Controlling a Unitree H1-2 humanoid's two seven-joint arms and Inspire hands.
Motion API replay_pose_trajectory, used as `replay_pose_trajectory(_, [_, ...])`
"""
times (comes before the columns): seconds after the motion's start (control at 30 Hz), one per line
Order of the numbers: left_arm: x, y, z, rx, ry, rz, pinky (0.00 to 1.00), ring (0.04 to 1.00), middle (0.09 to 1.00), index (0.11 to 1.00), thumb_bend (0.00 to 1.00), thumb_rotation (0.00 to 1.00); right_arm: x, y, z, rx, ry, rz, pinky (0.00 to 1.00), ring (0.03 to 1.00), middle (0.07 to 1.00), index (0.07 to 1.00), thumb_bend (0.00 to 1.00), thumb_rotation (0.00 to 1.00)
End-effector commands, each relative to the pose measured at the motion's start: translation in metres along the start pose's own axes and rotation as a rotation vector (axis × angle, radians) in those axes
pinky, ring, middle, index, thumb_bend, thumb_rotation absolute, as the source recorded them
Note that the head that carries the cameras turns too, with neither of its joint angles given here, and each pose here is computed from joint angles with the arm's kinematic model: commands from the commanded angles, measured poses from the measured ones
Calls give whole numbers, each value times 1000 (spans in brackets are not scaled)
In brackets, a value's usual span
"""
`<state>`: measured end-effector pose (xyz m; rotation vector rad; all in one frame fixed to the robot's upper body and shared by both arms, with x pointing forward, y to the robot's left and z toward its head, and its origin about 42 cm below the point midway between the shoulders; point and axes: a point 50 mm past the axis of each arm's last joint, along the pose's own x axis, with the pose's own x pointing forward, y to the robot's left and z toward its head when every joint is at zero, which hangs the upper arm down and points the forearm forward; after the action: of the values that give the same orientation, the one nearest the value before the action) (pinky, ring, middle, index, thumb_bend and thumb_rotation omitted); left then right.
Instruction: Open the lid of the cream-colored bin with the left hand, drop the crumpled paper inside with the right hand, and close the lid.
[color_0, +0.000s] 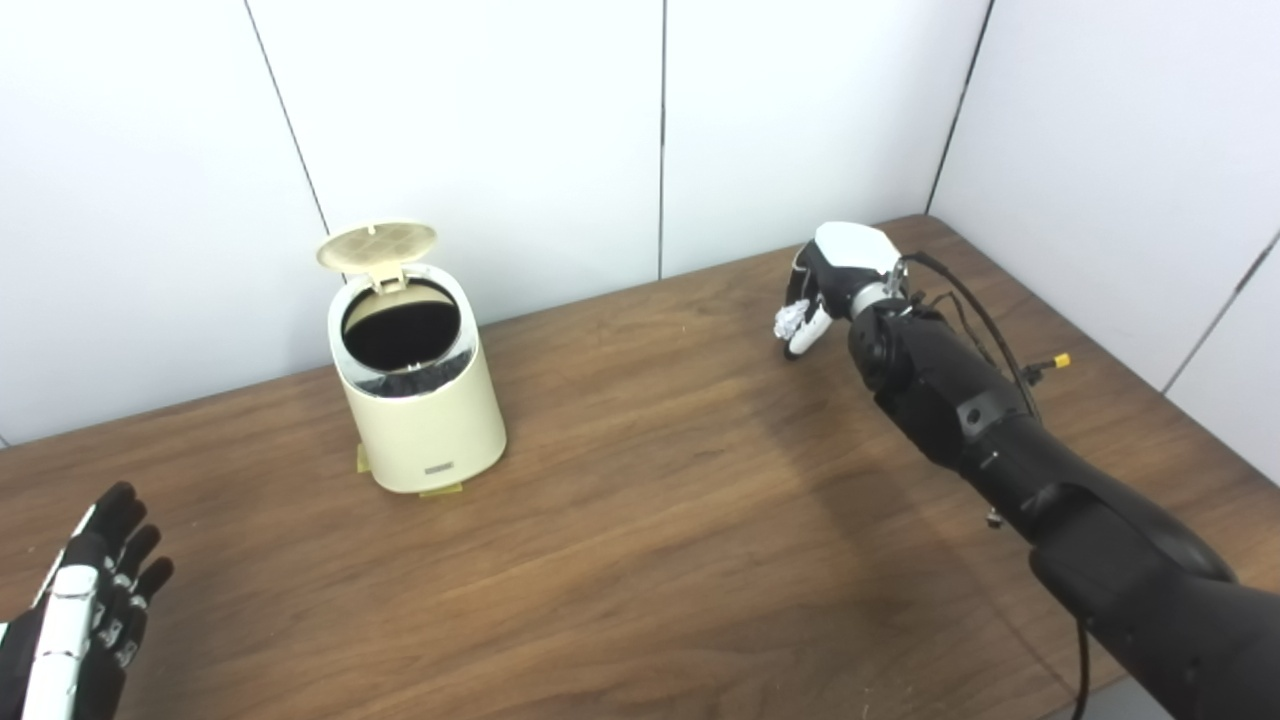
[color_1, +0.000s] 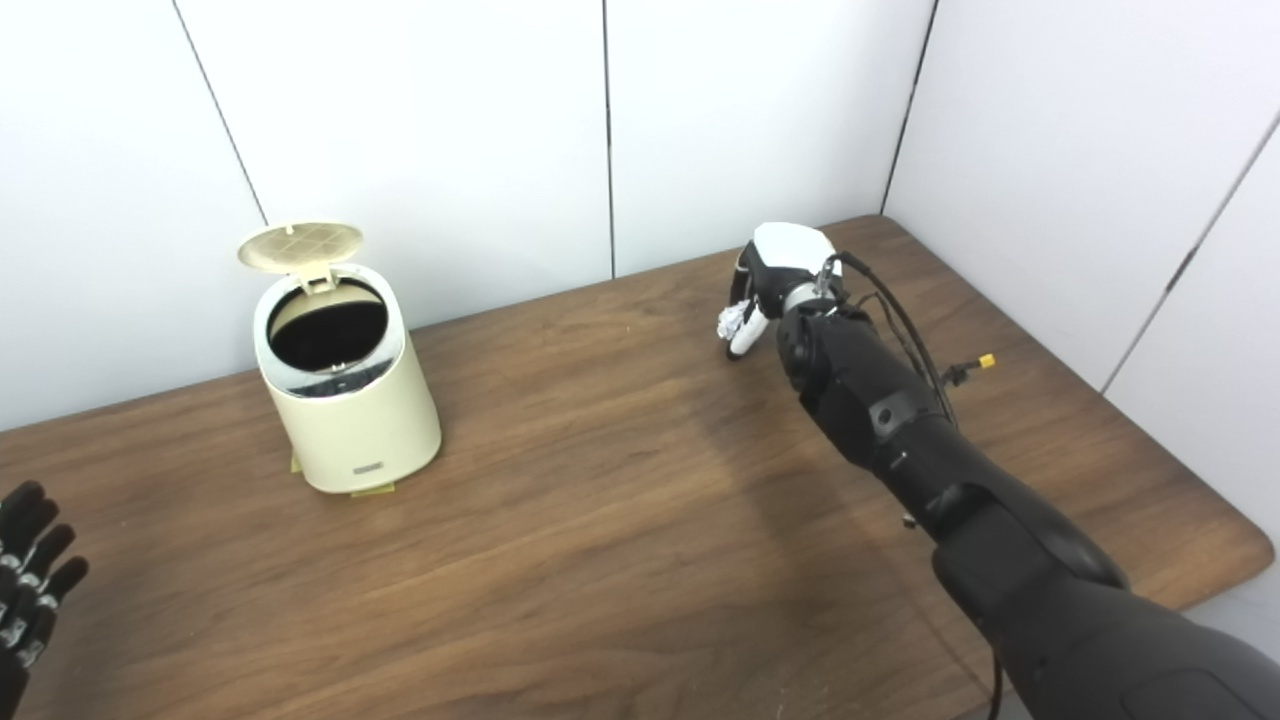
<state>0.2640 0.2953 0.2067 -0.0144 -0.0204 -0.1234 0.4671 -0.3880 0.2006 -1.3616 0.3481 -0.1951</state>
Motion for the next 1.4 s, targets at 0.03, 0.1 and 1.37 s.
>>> replay_pose_trajectory(0.03, [4,-2,20,12,-71,-24,996,1000,1000,1000,523,830,4,-3,-9,-19,13,14,515,477,524,457,517,0])
replay_pose_trajectory(0.1, [4,-3,20,12,-73,-23,995,1000,1000,1000,509,841,4,-3,-10,-16,5,10,540,481,530,452,516,0])
replay_pose_trajectory(1.37, [9,-39,-17,59,-32,-14,986,1000,1000,1000,471,880,-173,-99,161,294,-879,-537,309,380,506,531,493,0])
